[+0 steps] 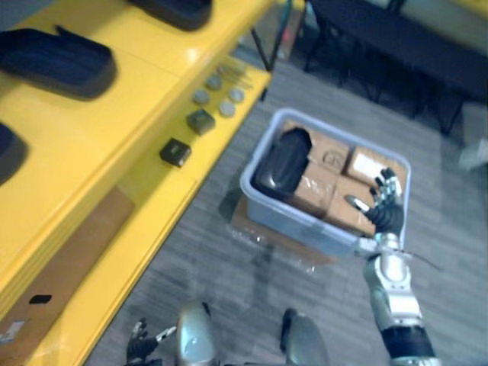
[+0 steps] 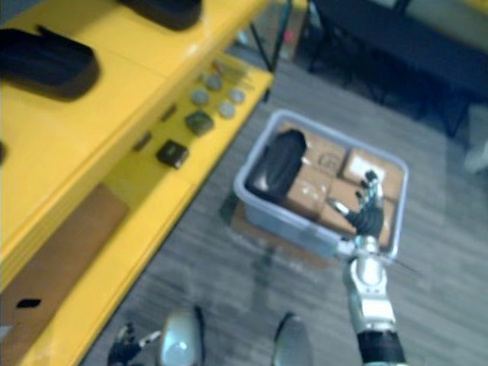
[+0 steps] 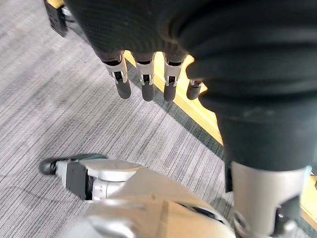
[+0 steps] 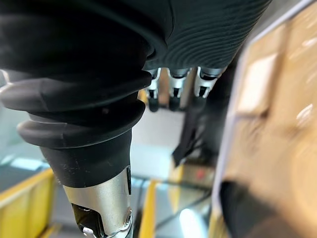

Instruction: Walk over and take plastic housings, then place them on the shelf

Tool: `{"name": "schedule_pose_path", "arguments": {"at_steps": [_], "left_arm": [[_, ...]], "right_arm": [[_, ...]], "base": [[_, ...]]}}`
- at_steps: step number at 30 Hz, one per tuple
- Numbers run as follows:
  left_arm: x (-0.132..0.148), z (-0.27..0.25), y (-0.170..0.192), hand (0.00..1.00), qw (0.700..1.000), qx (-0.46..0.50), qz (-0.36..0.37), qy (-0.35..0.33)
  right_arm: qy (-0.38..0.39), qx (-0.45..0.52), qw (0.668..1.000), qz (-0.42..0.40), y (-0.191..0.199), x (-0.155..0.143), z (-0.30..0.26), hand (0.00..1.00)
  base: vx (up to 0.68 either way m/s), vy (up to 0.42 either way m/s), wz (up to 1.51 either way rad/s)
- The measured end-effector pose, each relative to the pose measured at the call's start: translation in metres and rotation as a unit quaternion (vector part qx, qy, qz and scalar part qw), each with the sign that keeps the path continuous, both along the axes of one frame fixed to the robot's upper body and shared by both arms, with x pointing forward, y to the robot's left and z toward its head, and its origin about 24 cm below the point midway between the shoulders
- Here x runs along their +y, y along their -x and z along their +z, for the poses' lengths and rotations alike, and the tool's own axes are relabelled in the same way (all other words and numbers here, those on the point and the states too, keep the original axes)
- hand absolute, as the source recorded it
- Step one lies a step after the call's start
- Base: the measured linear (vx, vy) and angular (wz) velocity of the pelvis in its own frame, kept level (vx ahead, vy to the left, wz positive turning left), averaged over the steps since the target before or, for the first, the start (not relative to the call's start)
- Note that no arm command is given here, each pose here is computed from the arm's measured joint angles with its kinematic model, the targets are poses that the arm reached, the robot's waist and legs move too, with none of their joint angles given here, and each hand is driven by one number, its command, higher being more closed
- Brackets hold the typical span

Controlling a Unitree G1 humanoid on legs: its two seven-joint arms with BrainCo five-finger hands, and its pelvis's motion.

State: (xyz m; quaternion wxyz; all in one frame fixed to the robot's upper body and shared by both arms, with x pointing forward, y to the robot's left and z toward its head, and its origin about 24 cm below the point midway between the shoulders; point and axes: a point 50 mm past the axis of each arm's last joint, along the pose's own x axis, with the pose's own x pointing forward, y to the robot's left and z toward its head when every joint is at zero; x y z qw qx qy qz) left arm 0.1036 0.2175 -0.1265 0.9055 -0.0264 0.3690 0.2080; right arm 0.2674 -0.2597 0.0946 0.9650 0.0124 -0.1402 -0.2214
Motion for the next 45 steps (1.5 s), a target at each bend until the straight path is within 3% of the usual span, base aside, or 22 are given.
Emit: {"name": "schedule_pose_path", "arguments": {"at_steps": [6, 11, 18, 26, 32, 39, 45], "left_arm": [[-0.003, -0.012, 0.009, 0.00, 0.999, 0.050, 0.001, -0.014], [-0.012, -0.019, 0.016, 0.00, 0.997, 0.070, -0.003, 0.005], [-0.029, -0.027, 0.019, 0.00, 0.995, 0.081, -0.013, 0.058], [-0.040, -0.028, 0.015, 0.00, 0.993, 0.075, -0.035, 0.088], [-0.054, -0.033, 0.020, 0.00, 0.988, 0.093, -0.040, 0.117], [-0.058, -0.035, 0.020, 0.00, 0.985, 0.092, -0.030, 0.144], [-0.065, -0.036, 0.018, 0.00, 0.981, 0.093, -0.038, 0.164]], "right_arm": [[-0.033, 0.021, 0.998, -0.048, -0.010, -0.017, -0.008, 0.00], [-0.027, -0.031, 0.996, -0.084, -0.065, -0.035, 0.054, 0.00], [-0.015, -0.030, 0.995, -0.098, -0.102, -0.037, 0.102, 0.00], [0.012, -0.007, 0.989, -0.147, -0.109, -0.056, 0.139, 0.00], [-0.008, 0.055, 0.976, -0.210, -0.110, -0.066, 0.132, 0.00], [0.030, 0.120, 0.949, -0.290, -0.102, -0.085, 0.136, 0.00], [0.041, 0.166, 0.940, -0.295, -0.098, -0.093, 0.127, 0.00]], "base": [[-0.05, -0.155, 0.14], [-0.06, 0.012, 0.41], [-0.04, 0.063, 0.28], [-0.02, 0.046, 0.16], [0.00, 0.000, 0.00], [0.00, 0.000, 0.00], [-0.01, 0.004, 0.01]]}}
